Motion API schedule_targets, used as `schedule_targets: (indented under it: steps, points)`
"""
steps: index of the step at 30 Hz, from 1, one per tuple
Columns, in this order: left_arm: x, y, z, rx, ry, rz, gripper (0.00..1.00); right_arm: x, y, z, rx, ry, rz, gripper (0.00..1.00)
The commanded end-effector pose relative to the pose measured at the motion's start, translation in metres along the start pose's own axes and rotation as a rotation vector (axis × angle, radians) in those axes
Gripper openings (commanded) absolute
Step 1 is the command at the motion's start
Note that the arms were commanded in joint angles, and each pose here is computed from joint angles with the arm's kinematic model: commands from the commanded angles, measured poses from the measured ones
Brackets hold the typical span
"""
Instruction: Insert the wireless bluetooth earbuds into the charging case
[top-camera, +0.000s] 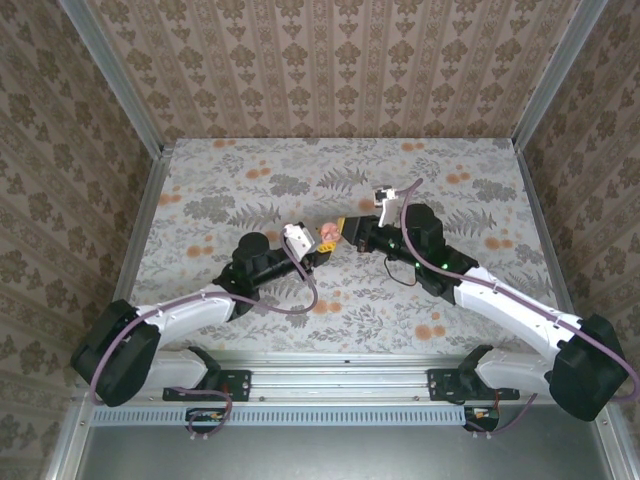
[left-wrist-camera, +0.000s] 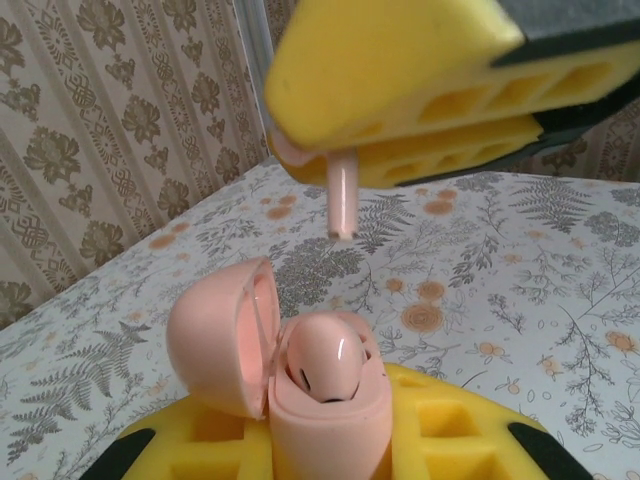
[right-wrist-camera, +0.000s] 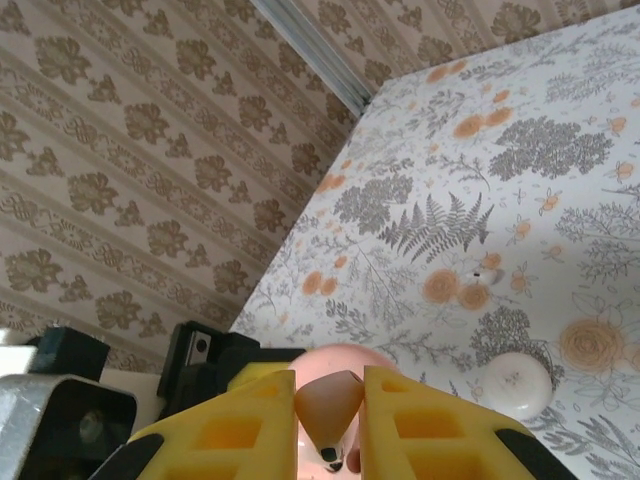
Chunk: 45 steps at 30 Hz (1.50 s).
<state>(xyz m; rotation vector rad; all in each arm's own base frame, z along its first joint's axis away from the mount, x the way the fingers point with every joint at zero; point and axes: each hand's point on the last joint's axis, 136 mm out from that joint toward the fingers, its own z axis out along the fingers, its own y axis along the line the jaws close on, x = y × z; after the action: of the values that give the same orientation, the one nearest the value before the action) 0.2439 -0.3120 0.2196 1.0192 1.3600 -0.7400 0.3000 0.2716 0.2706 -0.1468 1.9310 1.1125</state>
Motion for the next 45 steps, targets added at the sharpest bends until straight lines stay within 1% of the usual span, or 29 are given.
schedule_targets:
  steps: [1,10,16,24,33,45]
  points:
    - [-0.026,0.002,0.003,-0.003,-0.082,0.040,0.06,-0.010,0.014,-0.005,-0.013,-0.006,-0.061,0.20]
    - [-0.033,0.002,0.002,-0.010,-0.106,0.028,0.07,-0.003,0.014,-0.001,0.008,0.016,-0.086,0.20]
    - [-0.038,0.000,0.001,-0.009,-0.121,0.026,0.06,-0.005,0.017,0.001,0.011,0.002,-0.098,0.20]
    - [-0.042,-0.001,0.002,-0.010,-0.135,0.018,0.06,-0.005,0.009,0.000,0.056,-0.014,-0.109,0.19]
    - [-0.047,0.005,0.001,-0.044,-0.173,-0.008,0.07,0.001,0.008,0.000,0.058,0.005,-0.128,0.19]
    - [-0.049,0.005,0.002,-0.043,-0.173,-0.008,0.07,0.003,0.009,0.002,0.069,0.017,-0.152,0.19]
